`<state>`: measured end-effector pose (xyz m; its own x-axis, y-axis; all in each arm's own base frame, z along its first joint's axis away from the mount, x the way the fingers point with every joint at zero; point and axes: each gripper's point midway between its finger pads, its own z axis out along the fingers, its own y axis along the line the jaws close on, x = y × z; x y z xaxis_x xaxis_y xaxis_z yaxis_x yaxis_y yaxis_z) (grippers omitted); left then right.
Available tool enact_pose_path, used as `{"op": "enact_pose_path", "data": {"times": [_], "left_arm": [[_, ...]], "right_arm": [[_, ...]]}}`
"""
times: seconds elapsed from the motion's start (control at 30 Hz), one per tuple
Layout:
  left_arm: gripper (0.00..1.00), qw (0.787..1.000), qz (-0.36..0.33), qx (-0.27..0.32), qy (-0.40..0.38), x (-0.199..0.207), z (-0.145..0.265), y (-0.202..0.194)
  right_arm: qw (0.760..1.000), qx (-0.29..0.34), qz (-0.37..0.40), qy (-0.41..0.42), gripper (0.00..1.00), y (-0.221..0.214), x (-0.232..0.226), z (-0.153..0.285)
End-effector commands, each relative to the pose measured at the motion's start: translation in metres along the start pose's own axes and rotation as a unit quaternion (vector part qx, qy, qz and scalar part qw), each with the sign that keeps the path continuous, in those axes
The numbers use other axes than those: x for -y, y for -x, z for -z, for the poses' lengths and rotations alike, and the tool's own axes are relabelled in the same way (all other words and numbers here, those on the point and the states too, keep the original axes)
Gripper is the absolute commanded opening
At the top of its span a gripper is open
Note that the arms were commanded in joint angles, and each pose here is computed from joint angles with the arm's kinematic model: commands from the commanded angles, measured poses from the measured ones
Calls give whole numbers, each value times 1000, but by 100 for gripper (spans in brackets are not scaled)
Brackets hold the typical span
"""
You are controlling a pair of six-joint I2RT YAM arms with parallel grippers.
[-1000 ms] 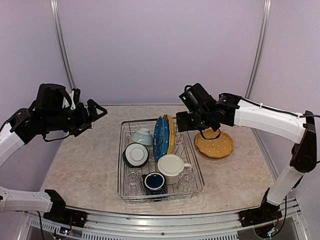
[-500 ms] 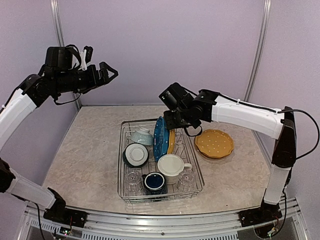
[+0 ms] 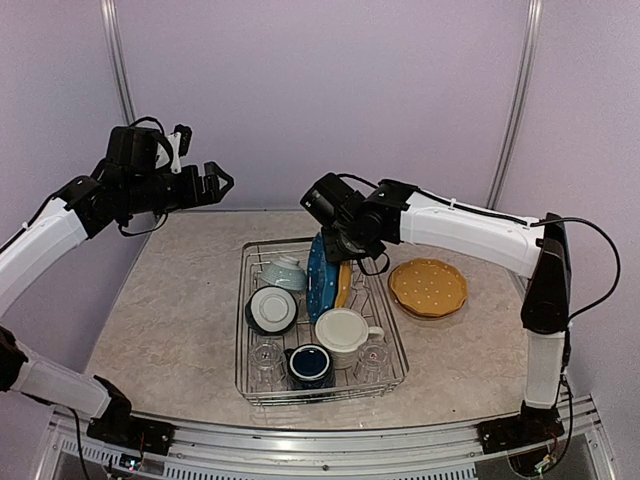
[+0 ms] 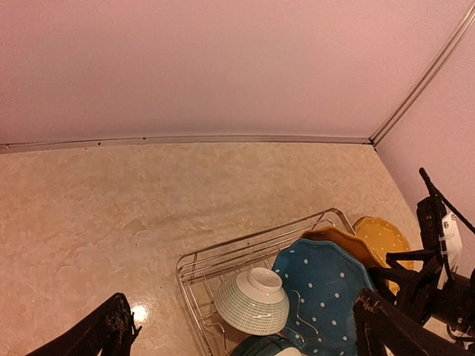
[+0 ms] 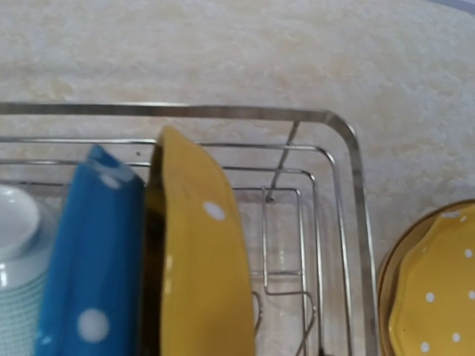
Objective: Unload the mixed dishes from the dish rack
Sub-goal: Grab the plate from the dish rack.
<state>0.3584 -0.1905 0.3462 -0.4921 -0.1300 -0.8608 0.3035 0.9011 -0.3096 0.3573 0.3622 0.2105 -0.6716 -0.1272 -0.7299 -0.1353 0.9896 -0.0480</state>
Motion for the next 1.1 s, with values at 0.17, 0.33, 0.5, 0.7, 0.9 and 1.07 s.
{"op": "enact_pose_path", "data": {"times": [0.17,0.33,0.5,0.7,0.9,1.07], "left_arm": [[99,1000,11,26,-10,-2,6,13],[99,1000,12,21,-8,-2,3,11],[99,1000,11,20,-4,-4,3,10],[99,1000,11,17,1,-6,1,8],[99,1000,14,11,-2,-6,-2,5],[99,1000,13,10,3,-7,-3,4]], "right_arm": [[999,-31,-8,-38,35,-28,-3,-26],[999,-32,-27,-32,31,-31,-9,-33],[998,-34,-45,-25,23,-29,-12,-31],[998,-22,-52,-22,8,-19,-8,-20],[998,-4,-51,-27,0,-6,-3,-9],[997,21,-39,-59,0,11,9,14]]}}
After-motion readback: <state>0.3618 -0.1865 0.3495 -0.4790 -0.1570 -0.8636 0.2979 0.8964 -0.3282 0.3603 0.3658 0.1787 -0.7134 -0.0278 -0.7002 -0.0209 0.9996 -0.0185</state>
